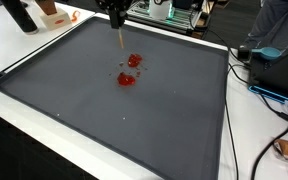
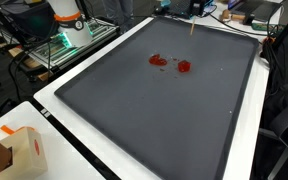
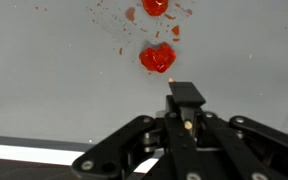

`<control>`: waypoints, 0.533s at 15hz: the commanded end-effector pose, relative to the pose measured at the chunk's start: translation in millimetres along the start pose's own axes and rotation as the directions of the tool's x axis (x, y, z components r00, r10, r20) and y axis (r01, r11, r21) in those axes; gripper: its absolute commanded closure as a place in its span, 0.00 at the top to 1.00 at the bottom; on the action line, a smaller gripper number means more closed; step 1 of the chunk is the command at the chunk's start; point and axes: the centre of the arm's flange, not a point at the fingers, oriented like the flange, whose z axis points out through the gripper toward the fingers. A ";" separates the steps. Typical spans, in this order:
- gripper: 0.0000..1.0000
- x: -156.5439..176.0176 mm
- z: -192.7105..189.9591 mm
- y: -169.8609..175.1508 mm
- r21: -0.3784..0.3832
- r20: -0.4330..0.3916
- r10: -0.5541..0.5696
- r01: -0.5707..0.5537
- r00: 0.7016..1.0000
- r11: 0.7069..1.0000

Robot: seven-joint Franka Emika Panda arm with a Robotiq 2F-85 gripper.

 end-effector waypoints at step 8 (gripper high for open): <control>0.03 25.1 72.1 15.4 0.350 -0.163 -0.129 0.179 0.978 0.920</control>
